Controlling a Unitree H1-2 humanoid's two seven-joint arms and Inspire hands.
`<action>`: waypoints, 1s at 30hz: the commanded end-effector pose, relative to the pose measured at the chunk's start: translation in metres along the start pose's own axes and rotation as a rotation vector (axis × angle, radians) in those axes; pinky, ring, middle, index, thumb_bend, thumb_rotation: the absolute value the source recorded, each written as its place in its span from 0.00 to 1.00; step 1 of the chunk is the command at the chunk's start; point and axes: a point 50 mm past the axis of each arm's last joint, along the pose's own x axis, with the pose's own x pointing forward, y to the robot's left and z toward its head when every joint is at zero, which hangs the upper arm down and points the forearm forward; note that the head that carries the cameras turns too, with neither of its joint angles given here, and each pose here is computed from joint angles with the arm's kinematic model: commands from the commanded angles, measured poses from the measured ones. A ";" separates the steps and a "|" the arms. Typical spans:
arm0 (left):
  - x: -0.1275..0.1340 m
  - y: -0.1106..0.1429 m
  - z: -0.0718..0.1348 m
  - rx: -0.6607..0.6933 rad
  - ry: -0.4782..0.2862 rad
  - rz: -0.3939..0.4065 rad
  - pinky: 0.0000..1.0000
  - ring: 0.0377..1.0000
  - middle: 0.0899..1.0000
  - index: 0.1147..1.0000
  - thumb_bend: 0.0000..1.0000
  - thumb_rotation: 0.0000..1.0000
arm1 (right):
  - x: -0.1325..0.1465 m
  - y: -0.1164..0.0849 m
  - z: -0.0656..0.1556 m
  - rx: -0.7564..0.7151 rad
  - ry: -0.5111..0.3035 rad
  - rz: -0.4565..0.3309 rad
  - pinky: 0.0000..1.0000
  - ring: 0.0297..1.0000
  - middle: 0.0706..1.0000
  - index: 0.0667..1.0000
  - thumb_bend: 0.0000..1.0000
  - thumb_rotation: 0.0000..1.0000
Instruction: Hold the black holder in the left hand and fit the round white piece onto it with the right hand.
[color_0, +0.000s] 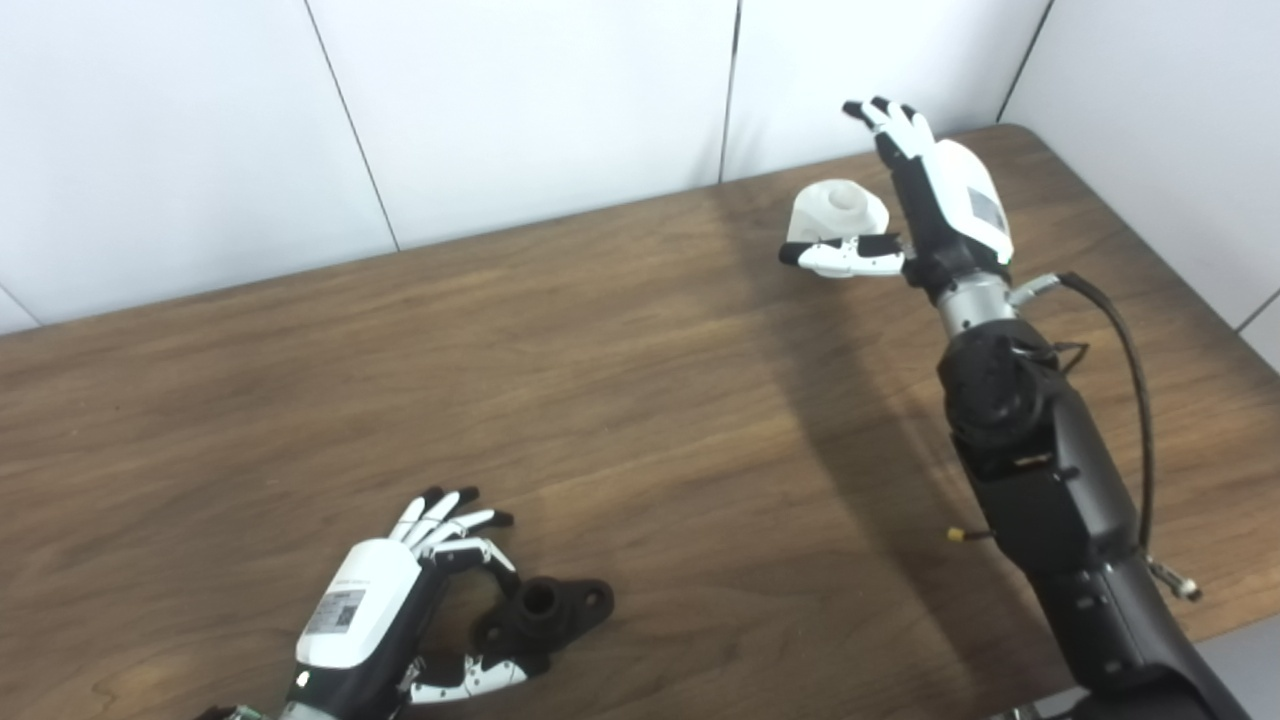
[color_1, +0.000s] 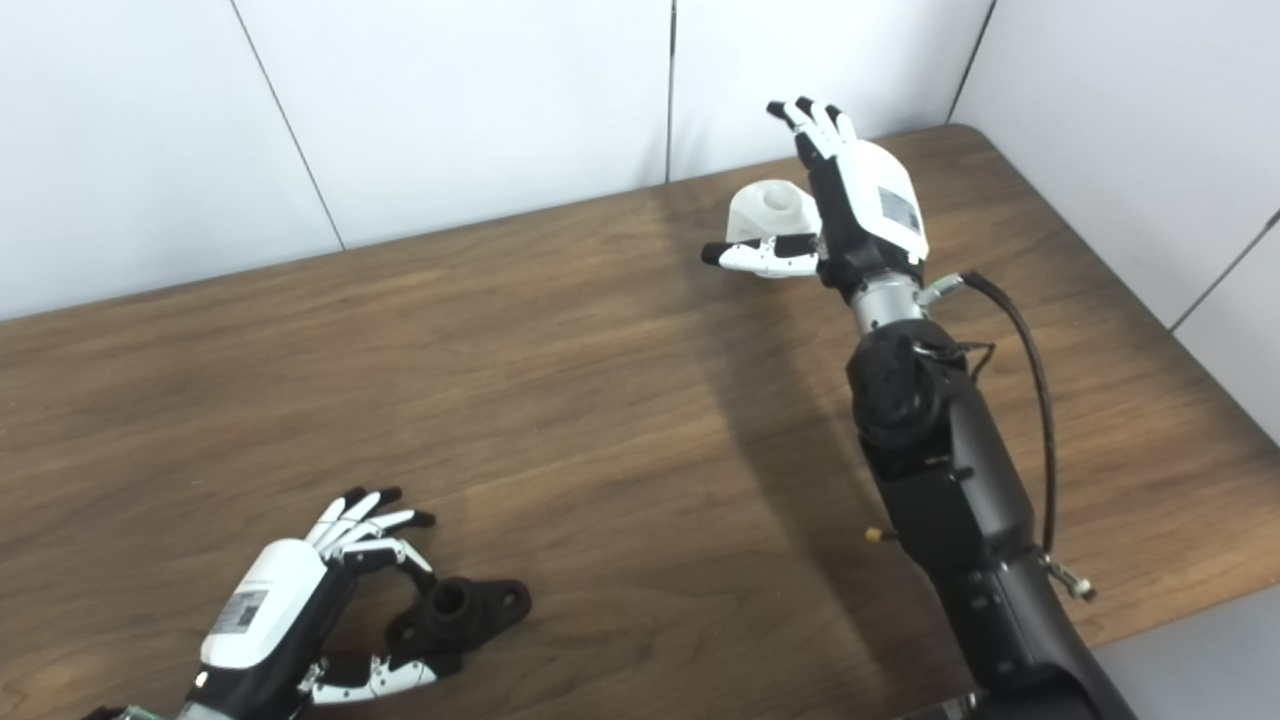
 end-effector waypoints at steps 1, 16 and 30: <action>-0.012 -0.007 -0.012 0.026 0.040 -0.074 1.00 0.95 0.81 0.42 0.52 0.06 | 0.021 -0.015 0.006 -0.046 -0.032 -0.081 0.93 1.00 0.98 0.89 0.77 0.40; -0.014 -0.007 -0.015 0.023 0.048 -0.088 1.00 0.95 0.81 0.42 0.52 0.06 | 0.061 0.002 -0.016 -0.137 0.140 -0.085 0.93 1.00 0.99 0.86 0.81 0.41; -0.015 -0.007 -0.014 0.025 0.042 -0.089 1.00 0.94 0.81 0.42 0.52 0.06 | 0.063 0.004 -0.021 -0.155 0.187 -0.090 0.91 0.98 0.95 0.79 0.80 0.43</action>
